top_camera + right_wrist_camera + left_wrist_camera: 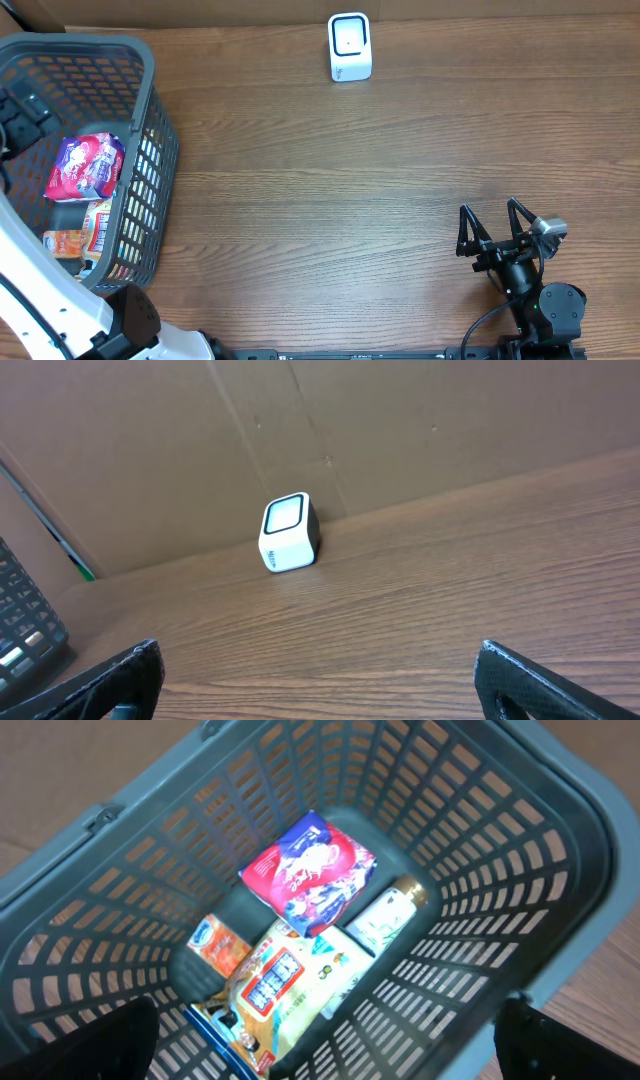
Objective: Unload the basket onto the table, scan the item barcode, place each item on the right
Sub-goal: 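Reach the left gripper into the basket and grasp the red snack box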
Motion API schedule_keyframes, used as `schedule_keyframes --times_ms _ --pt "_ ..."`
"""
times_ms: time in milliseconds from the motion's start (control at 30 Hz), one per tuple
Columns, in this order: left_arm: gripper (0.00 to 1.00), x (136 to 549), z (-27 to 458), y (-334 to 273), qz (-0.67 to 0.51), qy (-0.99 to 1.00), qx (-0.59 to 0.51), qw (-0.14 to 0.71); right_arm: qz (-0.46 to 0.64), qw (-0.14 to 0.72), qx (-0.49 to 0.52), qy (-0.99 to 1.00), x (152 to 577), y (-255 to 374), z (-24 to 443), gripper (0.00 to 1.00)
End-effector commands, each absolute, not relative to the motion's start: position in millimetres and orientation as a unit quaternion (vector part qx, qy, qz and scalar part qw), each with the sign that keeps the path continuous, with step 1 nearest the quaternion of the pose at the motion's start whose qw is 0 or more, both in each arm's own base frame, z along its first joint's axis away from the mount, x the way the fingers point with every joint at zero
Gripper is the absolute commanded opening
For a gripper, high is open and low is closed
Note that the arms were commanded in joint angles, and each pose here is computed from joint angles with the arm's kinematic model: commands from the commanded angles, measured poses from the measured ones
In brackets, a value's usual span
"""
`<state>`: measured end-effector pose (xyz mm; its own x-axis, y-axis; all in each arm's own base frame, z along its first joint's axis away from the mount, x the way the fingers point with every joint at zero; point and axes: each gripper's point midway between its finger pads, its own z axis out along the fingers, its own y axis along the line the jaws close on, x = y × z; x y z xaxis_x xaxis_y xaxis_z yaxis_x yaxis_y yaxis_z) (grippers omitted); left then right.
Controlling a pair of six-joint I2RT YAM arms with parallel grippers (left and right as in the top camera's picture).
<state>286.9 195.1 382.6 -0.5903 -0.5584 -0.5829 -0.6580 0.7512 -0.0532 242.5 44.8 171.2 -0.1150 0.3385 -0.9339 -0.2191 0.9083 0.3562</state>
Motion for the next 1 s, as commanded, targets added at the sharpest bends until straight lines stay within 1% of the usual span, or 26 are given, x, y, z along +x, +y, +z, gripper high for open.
schedule_keyframes --times_ms 0,100,433,600,700,733,967 --pt "1.00 297 386 188 0.057 0.897 -0.307 0.312 0.212 0.662 0.040 0.718 243 46 168 1.00" --pt "1.00 307 384 186 0.040 0.900 -0.294 0.319 0.212 0.662 0.041 0.718 243 46 168 1.00" --pt "1.00 335 324 203 0.016 0.914 -0.317 0.254 0.212 0.662 0.040 0.718 243 46 168 1.00" --pt "1.00 345 284 211 0.010 0.917 -0.335 0.217 0.212 0.662 0.041 0.718 243 46 168 1.00" --pt "1.00 344 254 216 0.017 0.921 -0.340 0.188 0.212 0.662 0.041 0.718 243 46 168 1.00" --pt "1.00 342 232 217 0.018 0.924 -0.343 0.168 0.212 0.662 0.040 0.718 243 46 168 1.00" --pt "1.00 338 165 227 0.040 0.928 -0.346 0.132 0.212 0.662 0.041 0.718 243 46 168 1.00"
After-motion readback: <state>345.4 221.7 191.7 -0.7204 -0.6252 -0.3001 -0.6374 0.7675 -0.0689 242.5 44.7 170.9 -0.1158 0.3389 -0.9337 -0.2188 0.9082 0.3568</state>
